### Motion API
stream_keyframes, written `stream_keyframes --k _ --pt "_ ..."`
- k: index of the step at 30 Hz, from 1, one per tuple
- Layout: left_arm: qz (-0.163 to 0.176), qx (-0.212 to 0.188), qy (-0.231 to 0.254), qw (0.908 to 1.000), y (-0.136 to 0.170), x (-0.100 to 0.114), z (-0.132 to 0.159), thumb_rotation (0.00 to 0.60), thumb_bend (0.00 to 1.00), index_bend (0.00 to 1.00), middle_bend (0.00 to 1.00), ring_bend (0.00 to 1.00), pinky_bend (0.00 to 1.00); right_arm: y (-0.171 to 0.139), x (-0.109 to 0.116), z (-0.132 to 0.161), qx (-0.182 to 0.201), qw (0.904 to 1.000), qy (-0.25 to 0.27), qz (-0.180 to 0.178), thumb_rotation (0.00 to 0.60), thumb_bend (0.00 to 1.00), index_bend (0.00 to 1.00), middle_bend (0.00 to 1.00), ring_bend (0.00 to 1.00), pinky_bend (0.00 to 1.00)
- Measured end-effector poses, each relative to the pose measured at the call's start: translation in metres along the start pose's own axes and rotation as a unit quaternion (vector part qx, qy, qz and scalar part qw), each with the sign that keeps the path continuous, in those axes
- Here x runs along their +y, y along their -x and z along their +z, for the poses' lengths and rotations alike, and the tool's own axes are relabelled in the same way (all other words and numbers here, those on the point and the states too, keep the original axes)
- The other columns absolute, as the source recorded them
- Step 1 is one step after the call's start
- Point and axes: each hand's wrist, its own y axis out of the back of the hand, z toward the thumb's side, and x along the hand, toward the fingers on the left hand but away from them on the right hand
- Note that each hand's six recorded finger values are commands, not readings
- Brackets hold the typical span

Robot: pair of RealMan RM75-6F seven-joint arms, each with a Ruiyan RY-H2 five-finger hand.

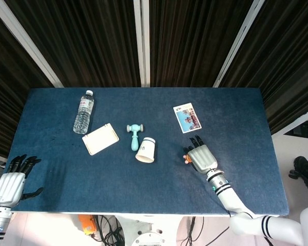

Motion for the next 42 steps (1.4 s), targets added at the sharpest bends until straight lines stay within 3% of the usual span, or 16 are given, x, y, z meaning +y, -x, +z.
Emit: stream_keyframes --k 3,4,11,14,16,17,18,19,21,22,27,33,38,42 --pt "0.0 0.001 0.001 1.0 0.0 0.0 0.0 0.6 0.15 0.19 0.13 0.0 0.05 0.002 0.004 0.001 -0.008 0.9997 0.002 -0.024 0.6 0.36 0.96 0.86 0.35 0.0" --pt "0.0 0.001 0.001 1.0 0.0 0.0 -0.001 0.6 0.15 0.19 0.13 0.0 0.05 0.002 0.006 0.002 -0.01 0.9993 0.002 -0.036 0.6 0.37 0.99 0.89 0.37 0.0" --pt "0.0 0.0 0.001 1.0 0.001 0.0 -0.001 0.6 0.15 0.19 0.13 0.0 0.05 0.003 0.0 0.003 -0.01 0.9979 -0.006 -0.064 0.6 0.4 1.0 0.93 0.4 0.0" --pt "0.0 0.0 0.001 1.0 0.001 0.0 -0.001 0.6 0.15 0.19 0.13 0.0 0.05 0.002 0.0 0.002 -0.012 0.9977 0.001 -0.067 0.6 0.35 0.99 0.91 0.4 0.0" --pt "0.001 0.0 0.001 1.0 0.001 0.0 -0.001 0.6 0.15 0.19 0.13 0.0 0.05 0.002 0.0 0.002 -0.009 0.9976 0.01 -0.067 0.6 0.21 0.81 0.74 0.32 0.0" --pt "0.001 -0.001 0.0 1.0 0.001 0.0 0.0 0.6 0.15 0.19 0.13 0.0 0.05 0.001 0.0 0.001 -0.007 0.9978 0.014 -0.065 0.6 0.13 0.65 0.6 0.25 0.0" --pt "0.001 -0.001 0.0 1.0 0.0 0.001 0.0 0.6 0.15 0.19 0.13 0.0 0.05 0.001 0.0 0.0 -0.006 0.998 0.016 -0.06 0.6 0.05 0.4 0.38 0.13 0.0" --pt "0.001 -0.001 0.0 1.0 0.0 0.001 0.0 0.6 0.15 0.19 0.13 0.0 0.05 0.0 0.0 -0.002 -0.005 0.9984 0.018 -0.054 0.6 0.02 0.24 0.24 0.06 0.0" --pt "0.003 -0.002 0.0 1.0 0.0 0.001 0.0 0.6 0.15 0.19 0.13 0.0 0.05 -0.002 0.002 -0.005 -0.006 0.9986 0.022 -0.049 0.6 0.0 0.05 0.05 0.0 0.0" --pt "0.003 -0.002 0.0 1.0 0.0 0.002 0.001 0.6 0.15 0.19 0.13 0.0 0.05 -0.003 0.005 -0.006 -0.005 0.9983 0.029 -0.049 0.6 0.0 0.01 0.02 0.0 0.0" --pt "0.008 -0.002 0.001 1.0 -0.002 0.003 0.002 0.6 0.15 0.19 0.13 0.0 0.05 -0.016 0.021 -0.016 -0.005 0.9956 0.067 -0.065 0.6 0.0 0.0 0.0 0.0 0.0" --pt "0.016 -0.006 0.001 0.9999 -0.002 0.006 0.007 0.6 0.15 0.19 0.13 0.0 0.04 -0.046 0.039 -0.046 -0.026 0.9939 0.077 -0.075 0.6 0.0 0.0 0.0 0.0 0.0" --pt "0.022 -0.003 -0.005 0.9997 -0.002 0.013 0.007 0.6 0.15 0.19 0.13 0.0 0.05 -0.096 0.044 -0.09 -0.075 0.9913 0.058 -0.092 0.6 0.0 0.0 0.0 0.0 0.0" --pt "0.03 0.006 -0.005 0.9995 -0.002 0.017 0.002 0.6 0.15 0.19 0.13 0.0 0.04 -0.149 0.031 -0.12 -0.126 0.9865 0.063 -0.084 0.6 0.0 0.0 0.0 0.0 0.0"
